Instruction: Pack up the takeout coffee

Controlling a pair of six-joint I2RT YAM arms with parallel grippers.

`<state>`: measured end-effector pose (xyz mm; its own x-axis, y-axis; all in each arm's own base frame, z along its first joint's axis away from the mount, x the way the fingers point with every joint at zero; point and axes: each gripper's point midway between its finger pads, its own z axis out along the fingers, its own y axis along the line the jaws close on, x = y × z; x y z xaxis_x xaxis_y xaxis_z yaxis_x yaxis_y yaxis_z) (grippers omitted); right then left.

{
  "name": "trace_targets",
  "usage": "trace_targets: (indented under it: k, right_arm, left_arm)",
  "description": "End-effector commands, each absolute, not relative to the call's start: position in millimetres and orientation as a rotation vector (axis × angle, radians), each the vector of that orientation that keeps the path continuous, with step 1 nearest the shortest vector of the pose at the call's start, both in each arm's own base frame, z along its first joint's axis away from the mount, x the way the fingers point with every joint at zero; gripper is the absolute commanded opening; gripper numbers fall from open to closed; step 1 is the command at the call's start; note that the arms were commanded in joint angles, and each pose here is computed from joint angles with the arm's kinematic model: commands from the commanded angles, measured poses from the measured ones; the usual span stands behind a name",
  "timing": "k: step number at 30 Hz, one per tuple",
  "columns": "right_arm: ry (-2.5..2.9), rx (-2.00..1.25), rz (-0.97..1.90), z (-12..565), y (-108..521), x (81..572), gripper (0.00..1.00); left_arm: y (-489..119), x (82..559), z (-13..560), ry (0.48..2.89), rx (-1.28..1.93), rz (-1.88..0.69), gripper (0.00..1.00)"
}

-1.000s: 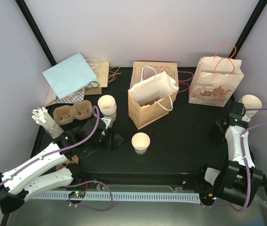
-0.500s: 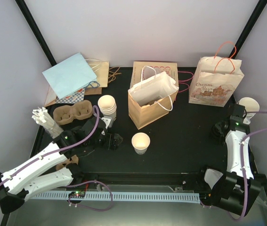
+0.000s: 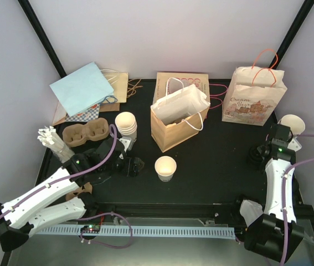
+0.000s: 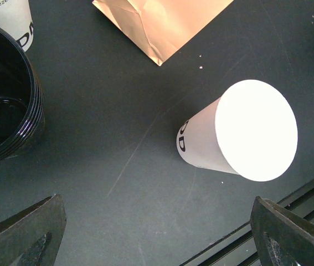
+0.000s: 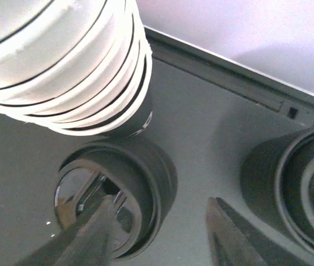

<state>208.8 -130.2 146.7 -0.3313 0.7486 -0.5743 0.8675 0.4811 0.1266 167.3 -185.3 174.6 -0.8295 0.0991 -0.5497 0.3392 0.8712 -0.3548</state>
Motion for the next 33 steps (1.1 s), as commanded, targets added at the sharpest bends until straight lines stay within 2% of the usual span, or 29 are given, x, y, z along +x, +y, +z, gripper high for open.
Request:
trace_targets:
  k: [1,6,7,10,19,33]
  right_arm:
    - [2.070,1.407,-0.375,155.4,-146.4,202.8,0.42]
    - [2.058,1.439,-0.374,150.6,-147.9,205.1,0.24]
    - [2.055,1.444,-0.375,149.0,-148.2,204.7,0.16]
    - [2.039,1.480,-0.365,143.4,-151.5,201.6,0.02]
    - [1.993,1.547,-0.380,134.0,-158.7,187.2,0.01]
    - [2.019,1.648,-0.261,102.9,-170.7,194.9,0.01]
  left_arm:
    - [-187.3,168.2,194.9,2.469,0.337,-0.638,0.94]
    - [-186.9,167.0,194.3,2.478,0.340,-0.635,0.94]
    - [-186.9,166.8,194.1,2.480,0.338,-0.636,0.94]
    - [-186.5,166.4,193.2,2.483,0.330,-0.639,0.94]
    - [-187.4,164.7,190.8,2.495,0.323,-0.650,0.94]
    - [-188.5,166.2,193.6,2.484,0.328,-0.654,0.93]
